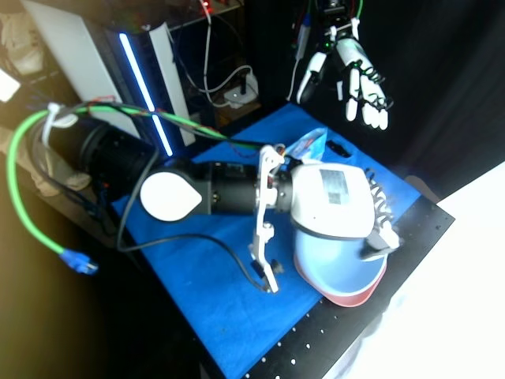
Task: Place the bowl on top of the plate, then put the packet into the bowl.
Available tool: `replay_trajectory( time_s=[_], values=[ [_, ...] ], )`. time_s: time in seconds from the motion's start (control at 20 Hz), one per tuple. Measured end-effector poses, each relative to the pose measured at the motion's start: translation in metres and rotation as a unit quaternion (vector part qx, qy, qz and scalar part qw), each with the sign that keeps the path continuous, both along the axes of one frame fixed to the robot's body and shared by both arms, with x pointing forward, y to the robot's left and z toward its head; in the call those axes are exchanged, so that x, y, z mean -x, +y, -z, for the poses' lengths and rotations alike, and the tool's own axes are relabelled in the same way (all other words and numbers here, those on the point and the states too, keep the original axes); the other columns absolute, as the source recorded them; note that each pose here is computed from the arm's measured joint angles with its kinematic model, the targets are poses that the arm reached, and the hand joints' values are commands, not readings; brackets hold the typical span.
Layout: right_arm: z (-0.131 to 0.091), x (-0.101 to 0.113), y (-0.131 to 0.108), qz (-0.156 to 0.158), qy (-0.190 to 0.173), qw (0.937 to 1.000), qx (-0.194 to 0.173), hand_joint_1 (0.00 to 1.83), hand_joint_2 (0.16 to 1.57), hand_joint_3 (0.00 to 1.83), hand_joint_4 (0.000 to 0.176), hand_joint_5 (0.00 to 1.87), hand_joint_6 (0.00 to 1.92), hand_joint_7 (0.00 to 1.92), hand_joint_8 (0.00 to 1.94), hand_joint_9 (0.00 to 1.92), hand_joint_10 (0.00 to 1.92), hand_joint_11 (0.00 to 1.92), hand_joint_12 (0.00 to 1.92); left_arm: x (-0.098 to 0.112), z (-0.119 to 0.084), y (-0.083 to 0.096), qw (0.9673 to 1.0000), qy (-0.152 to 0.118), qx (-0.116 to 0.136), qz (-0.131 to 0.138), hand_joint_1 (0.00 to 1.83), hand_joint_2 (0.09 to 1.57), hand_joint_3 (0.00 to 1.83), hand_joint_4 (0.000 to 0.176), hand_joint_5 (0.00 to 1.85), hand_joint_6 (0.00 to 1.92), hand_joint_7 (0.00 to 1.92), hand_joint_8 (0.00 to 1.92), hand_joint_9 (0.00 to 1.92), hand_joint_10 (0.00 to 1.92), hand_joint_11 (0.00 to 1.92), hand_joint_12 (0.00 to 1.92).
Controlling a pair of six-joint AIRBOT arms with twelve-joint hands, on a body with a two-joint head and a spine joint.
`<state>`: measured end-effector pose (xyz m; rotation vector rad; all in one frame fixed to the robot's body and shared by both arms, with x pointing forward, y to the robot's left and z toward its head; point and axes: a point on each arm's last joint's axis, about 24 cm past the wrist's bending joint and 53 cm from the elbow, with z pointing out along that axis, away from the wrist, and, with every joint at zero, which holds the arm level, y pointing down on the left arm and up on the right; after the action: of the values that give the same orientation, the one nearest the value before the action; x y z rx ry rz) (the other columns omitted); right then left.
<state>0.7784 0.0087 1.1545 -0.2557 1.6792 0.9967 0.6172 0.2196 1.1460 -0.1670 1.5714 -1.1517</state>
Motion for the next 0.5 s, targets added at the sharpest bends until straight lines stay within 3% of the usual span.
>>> replay_trajectory(
  time_s=[0.1,0.2,0.3,0.4,0.5],
  values=[
    [0.0000,0.0000,0.0000,0.000,0.000,1.0000,0.000,0.00,1.34,0.00,0.073,0.46,0.00,0.52,0.00,0.63,0.06,0.23,1.16,0.0000,0.0000,0.0000,1.0000,0.001,0.001,0.000,0.71,1.00,0.00,0.048,0.32,0.00,0.17,0.00,0.18,0.00,0.00,0.24],
    [0.0002,-0.0001,-0.0001,0.000,0.000,1.0000,0.000,0.00,1.39,0.00,0.052,0.49,0.01,0.54,0.01,0.63,0.05,0.22,1.14,0.0000,0.0000,0.0000,1.0000,0.002,0.003,0.000,0.71,1.00,0.00,0.041,0.32,0.00,0.17,0.00,0.18,0.00,0.00,0.22],
    [0.0002,-0.0002,-0.0004,0.001,0.000,1.0000,0.000,0.00,1.42,0.01,0.052,0.51,0.01,0.55,0.01,0.63,0.04,0.21,1.13,0.0001,0.0003,-0.0002,1.0000,0.002,0.004,0.000,0.73,0.99,0.00,0.058,0.33,0.00,0.16,0.00,0.16,0.00,0.00,0.19],
    [0.0011,-0.0002,-0.0013,0.001,0.001,1.0000,0.001,0.16,1.45,0.00,0.029,0.53,0.01,0.56,0.01,0.65,0.03,0.22,1.18,0.0001,0.0003,-0.0003,1.0000,0.002,0.003,0.001,0.71,0.99,0.00,0.068,0.32,0.00,0.15,0.00,0.15,0.00,0.00,0.14],
    [0.0027,-0.0012,-0.0034,0.004,0.003,1.0000,0.002,0.02,1.45,0.00,0.049,0.51,0.00,0.54,0.00,0.65,0.02,0.22,1.20,-0.0001,0.0000,0.0000,1.0000,0.002,0.004,0.000,0.73,0.99,0.00,0.054,0.33,0.00,0.17,0.00,0.18,0.00,0.00,0.14]
  ],
)
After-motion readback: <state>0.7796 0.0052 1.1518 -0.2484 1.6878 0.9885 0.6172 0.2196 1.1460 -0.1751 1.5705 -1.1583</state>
